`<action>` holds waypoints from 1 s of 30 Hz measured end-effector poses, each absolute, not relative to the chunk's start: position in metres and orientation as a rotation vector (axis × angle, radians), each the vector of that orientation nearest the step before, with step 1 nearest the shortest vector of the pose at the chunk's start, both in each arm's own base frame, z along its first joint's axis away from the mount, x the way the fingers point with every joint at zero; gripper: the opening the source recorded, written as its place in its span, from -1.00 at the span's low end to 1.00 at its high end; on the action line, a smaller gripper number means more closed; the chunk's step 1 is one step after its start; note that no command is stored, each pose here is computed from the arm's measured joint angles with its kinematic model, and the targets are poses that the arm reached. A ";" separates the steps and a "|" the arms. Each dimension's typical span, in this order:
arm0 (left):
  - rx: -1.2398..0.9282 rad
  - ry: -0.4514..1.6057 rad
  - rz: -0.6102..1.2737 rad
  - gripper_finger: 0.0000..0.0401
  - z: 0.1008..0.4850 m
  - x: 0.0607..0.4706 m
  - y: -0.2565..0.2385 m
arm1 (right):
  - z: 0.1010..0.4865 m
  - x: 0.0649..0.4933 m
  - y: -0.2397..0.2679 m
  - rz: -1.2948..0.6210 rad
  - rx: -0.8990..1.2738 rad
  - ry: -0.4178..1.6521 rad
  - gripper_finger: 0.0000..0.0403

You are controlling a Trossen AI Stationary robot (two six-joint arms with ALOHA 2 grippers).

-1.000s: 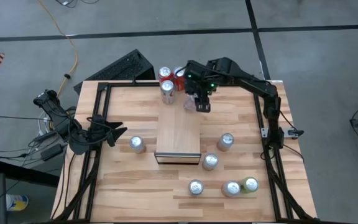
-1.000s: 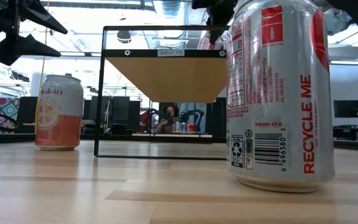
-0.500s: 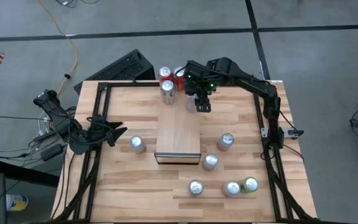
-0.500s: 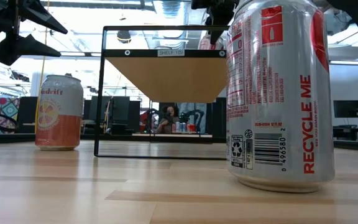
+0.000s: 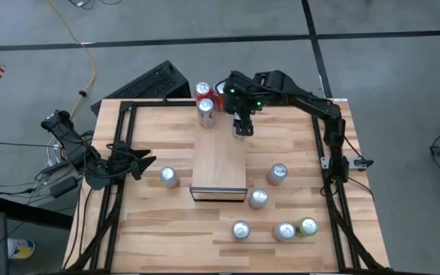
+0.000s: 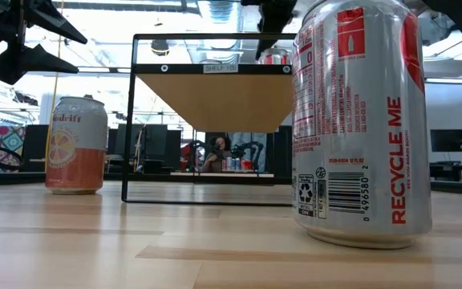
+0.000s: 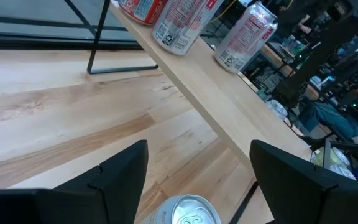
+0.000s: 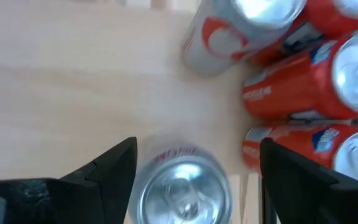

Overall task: Place canned beverage on shelf
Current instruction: Put the bottom red-silver soda can on the shelf aligned with the other red-silver soda can

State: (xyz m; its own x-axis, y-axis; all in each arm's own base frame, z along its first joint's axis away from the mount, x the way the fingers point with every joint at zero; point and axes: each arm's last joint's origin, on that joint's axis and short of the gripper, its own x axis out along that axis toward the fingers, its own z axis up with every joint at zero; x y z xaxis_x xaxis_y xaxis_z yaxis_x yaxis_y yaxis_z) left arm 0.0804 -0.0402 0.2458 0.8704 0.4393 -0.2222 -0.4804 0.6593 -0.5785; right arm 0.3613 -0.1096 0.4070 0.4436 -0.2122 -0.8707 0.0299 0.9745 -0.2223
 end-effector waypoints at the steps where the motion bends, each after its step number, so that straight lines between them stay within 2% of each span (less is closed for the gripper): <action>1: -0.673 0.065 0.521 0.35 0.246 0.080 -0.040 | 0.410 0.360 -0.109 -0.166 -0.181 1.080 0.55; 9: -0.673 0.066 0.520 0.35 0.246 0.080 -0.040 | 0.453 0.323 -0.095 -0.374 -0.093 0.941 0.51; 14: -0.670 0.067 0.522 0.35 0.246 0.080 -0.040 | 0.461 0.295 -0.076 -0.486 -0.013 0.973 0.31; 18: -0.662 0.062 0.530 0.35 0.245 0.080 -0.040 | 0.445 0.279 -0.063 -0.480 0.004 1.002 0.03; 24: -0.653 0.060 0.539 0.35 0.245 0.080 -0.039 | 0.402 0.264 -0.056 -0.520 0.128 0.793 -0.38; 30: -0.666 0.052 0.543 0.35 0.245 0.079 -0.039 | 0.355 0.259 -0.044 -0.532 0.238 0.724 -0.78</action>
